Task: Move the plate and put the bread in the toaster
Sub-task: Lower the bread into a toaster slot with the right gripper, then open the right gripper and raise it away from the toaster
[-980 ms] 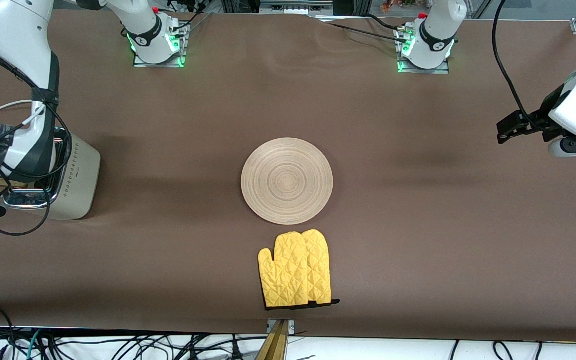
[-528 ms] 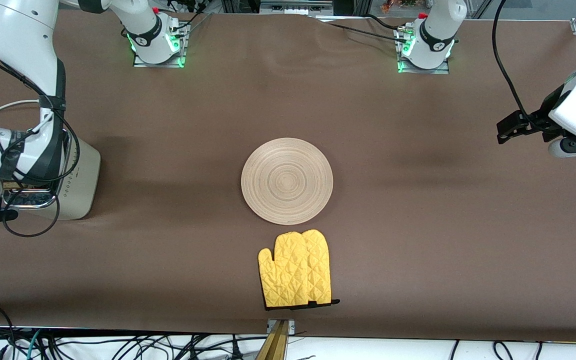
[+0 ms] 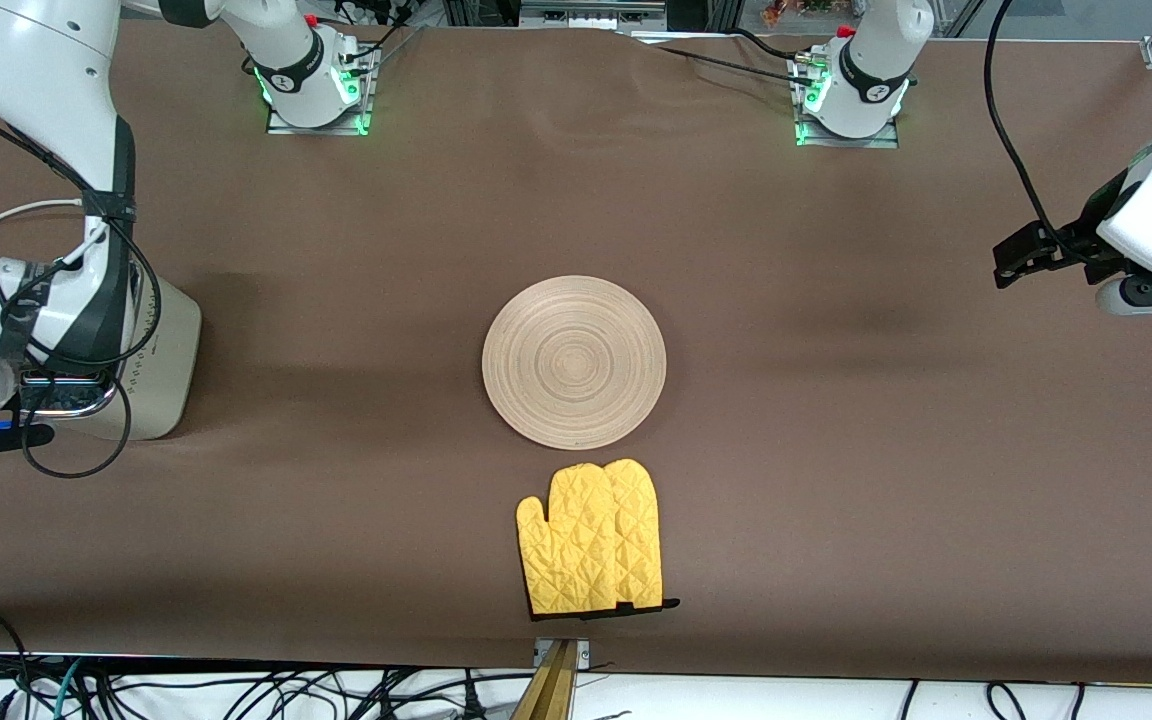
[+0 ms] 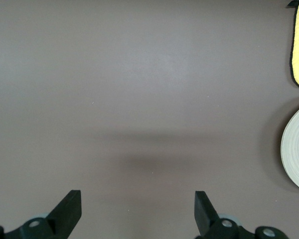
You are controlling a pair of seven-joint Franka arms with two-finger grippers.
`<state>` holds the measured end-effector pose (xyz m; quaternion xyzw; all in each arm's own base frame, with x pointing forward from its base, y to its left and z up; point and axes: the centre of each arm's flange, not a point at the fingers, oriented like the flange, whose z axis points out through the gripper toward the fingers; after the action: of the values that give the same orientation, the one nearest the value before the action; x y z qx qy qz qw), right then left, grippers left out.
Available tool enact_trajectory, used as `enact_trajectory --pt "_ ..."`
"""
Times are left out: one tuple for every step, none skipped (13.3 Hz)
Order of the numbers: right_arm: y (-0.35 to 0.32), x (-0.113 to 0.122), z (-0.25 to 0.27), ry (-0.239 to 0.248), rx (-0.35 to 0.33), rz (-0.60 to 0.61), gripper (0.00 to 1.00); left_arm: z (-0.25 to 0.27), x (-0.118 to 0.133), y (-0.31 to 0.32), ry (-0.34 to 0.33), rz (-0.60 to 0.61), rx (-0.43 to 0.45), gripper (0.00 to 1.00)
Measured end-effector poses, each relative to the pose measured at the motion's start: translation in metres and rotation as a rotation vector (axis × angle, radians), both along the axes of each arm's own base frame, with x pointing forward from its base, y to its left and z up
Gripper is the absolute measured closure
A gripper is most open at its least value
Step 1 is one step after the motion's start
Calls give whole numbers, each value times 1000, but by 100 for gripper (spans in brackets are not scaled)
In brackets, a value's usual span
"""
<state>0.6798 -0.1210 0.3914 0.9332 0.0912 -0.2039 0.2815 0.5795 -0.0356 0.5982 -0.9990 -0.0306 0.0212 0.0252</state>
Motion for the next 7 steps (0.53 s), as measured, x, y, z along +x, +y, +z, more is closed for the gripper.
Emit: enact_trajectory --pt "2 1 12 -32 35 -6 14 0 0 0 0 0 0 0" --pt "5 1 25 -67 80 -16 1 0 0 0 0 0 0 0" --pt "8 0 36 -104 134 -27 0 0 0 0 0 0 0 0" --pt "14 0 48 -145 199 -38 0 0 0 0 1 0 0 0" --pt "23 0 60 -183 272 -49 0 0 0 0 1 0 0 0" --pt "33 0 69 -209 344 -61 0 0 0 0 1 0 0 0" --pt "43 -2 75 -222 412 -73 0 0 0 0 1 0 0 0"
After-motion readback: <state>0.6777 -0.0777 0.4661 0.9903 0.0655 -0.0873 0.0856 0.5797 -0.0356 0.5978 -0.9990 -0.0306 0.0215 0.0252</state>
